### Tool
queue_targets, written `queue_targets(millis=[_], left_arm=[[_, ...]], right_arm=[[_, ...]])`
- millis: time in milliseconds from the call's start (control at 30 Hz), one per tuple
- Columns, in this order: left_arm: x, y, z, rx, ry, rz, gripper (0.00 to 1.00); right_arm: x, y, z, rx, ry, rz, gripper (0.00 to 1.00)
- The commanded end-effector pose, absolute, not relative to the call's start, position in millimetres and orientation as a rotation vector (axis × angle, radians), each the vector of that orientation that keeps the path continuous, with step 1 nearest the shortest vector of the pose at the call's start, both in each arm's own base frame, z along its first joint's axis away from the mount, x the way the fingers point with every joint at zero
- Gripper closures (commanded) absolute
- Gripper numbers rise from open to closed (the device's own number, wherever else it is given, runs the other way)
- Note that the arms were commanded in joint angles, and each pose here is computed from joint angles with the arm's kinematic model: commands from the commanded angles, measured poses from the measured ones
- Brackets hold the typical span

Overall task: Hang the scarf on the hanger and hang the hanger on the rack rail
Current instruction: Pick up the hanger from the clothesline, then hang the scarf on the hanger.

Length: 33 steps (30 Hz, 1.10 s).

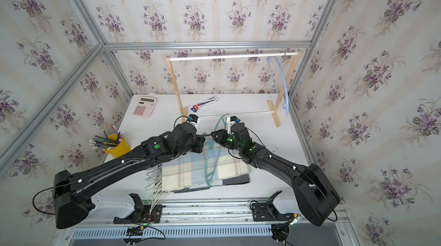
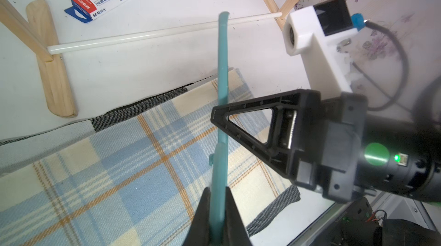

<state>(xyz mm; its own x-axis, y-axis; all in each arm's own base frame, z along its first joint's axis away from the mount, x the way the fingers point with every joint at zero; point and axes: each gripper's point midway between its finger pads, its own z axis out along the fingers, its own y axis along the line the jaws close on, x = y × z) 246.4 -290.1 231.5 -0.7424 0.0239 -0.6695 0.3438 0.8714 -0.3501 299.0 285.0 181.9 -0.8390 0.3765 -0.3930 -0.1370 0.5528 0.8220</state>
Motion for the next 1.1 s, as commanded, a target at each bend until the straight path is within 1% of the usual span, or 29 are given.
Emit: queue_targets(millis=[0, 133, 200, 300, 400, 567, 733, 900, 1067], left_arm=[[249.2, -258.5, 244.6, 0.078, 2.340, -0.518, 1.00], [237.6, -208.8, 257.3, -0.187, 2.373, -0.427, 1.00], [229.9, -194.1, 257.3, -0.309, 2.404, -0.444, 1.00], [222.6, -190.2, 244.1, -0.427, 2.451, -0.520, 1.00], [221.8, -200.6, 224.8, -0.480, 2.460, -0.643, 1.00], [222.5, -212.2, 199.1, -0.504, 2.473, -0.752, 1.00], [221.8, -220.3, 198.2, -0.418, 2.424, -0.856, 1.00], [220.1, -219.2, 193.6, -0.349, 2.413, -0.879, 1.00], [223.8, -214.7, 178.9, -0.370, 2.437, -0.877, 1.00]], right_arm=[[302.9, 264.9, 189.2, 0.063, 2.288, 1.014, 0.29], [304.7, 204.7, 188.3, 0.011, 2.280, 0.583, 0.26], [300.9, 173.3, 176.0, 0.031, 2.300, 0.454, 0.25], [295.2, 128.0, 143.4, 0.160, 2.355, 0.440, 0.27], [290.9, 111.3, 124.8, 0.242, 2.341, 0.464, 0.30], [290.8, 107.5, 90.1, 0.280, 2.392, 0.448, 0.35], [296.1, 111.4, 66.9, 0.279, 2.443, 0.453, 0.44], [295.7, 120.1, 49.4, 0.269, 2.495, 0.504, 0.54], [291.8, 126.5, 40.9, 0.257, 2.528, 0.545, 0.57]])
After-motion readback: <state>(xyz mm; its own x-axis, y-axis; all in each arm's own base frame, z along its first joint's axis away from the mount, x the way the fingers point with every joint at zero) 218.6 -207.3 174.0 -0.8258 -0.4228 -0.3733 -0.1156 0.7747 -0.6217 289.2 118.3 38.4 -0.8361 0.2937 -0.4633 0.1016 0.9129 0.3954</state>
